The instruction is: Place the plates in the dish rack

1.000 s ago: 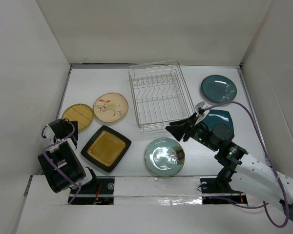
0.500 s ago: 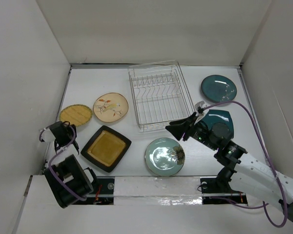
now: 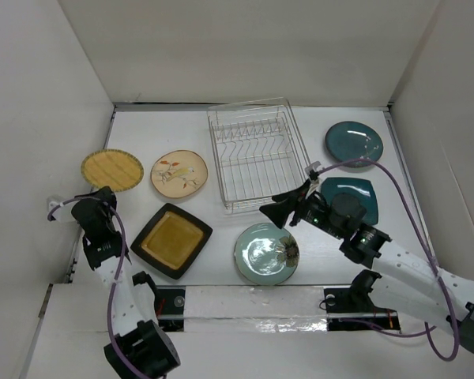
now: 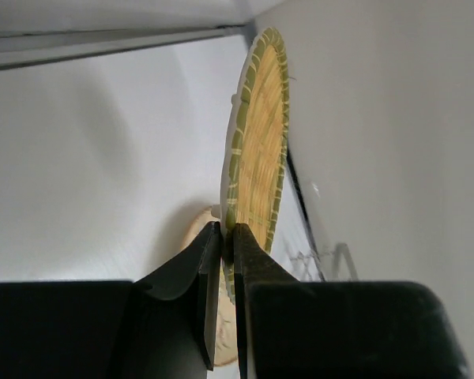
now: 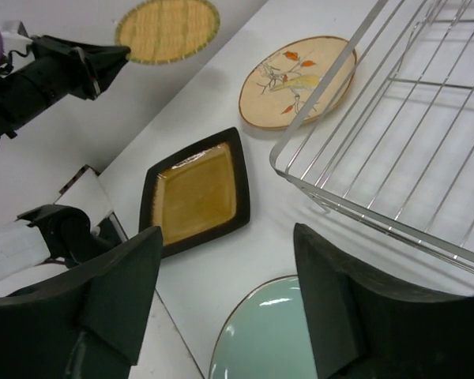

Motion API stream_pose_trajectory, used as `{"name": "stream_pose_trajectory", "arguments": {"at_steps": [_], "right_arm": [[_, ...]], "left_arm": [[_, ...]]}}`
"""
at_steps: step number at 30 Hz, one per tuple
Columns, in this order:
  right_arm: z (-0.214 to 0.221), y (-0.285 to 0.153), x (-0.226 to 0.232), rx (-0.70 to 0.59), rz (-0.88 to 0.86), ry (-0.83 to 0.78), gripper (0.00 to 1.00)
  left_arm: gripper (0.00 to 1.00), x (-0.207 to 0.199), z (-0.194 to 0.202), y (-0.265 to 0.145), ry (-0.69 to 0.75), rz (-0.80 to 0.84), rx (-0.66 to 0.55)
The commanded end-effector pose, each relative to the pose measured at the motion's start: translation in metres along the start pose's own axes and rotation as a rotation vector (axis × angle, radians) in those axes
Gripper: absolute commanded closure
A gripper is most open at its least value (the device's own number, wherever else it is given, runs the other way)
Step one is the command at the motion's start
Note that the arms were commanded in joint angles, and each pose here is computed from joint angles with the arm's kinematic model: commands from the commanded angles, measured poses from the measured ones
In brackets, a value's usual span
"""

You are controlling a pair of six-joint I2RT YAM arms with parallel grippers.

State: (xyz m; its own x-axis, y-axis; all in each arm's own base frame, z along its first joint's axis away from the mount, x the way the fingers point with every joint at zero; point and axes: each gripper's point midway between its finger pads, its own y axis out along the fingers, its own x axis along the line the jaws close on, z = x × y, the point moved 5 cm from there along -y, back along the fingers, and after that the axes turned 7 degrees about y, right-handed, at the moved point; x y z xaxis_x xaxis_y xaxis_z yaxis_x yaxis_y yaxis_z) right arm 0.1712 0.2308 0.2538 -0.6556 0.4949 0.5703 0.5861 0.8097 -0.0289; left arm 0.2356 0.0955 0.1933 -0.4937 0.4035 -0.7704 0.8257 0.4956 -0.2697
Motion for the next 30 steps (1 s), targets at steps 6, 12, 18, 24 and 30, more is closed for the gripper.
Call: {"name": "stream_pose_trajectory", "arguments": {"at_steps": [6,12,18,24,30], "right_arm": [[-0.027,0.043,0.032,-0.024,-0.122,0.094,0.03],[-0.037,0.109,0.024,0.018,-0.091,0.095,0.00],[-0.062,0.154,-0.001,0.016,-0.084,0.104,0.00],[-0.067,0.166,-0.017,0.039,-0.083,0.073,0.05],[-0.086,0.155,-0.029,-0.037,-0.148,0.123,0.79]], "left_arm": [[1.00,-0.098,0.011,-0.045,0.058,0.595,0.222],[1.00,-0.129,0.031,-0.082,0.163,0.879,0.369],[1.00,-0.153,0.047,-0.121,0.236,1.098,0.485],[1.00,-0.157,0.062,-0.135,0.225,1.189,0.606],[1.00,-0.153,0.069,-0.141,0.194,1.249,0.660]]}}
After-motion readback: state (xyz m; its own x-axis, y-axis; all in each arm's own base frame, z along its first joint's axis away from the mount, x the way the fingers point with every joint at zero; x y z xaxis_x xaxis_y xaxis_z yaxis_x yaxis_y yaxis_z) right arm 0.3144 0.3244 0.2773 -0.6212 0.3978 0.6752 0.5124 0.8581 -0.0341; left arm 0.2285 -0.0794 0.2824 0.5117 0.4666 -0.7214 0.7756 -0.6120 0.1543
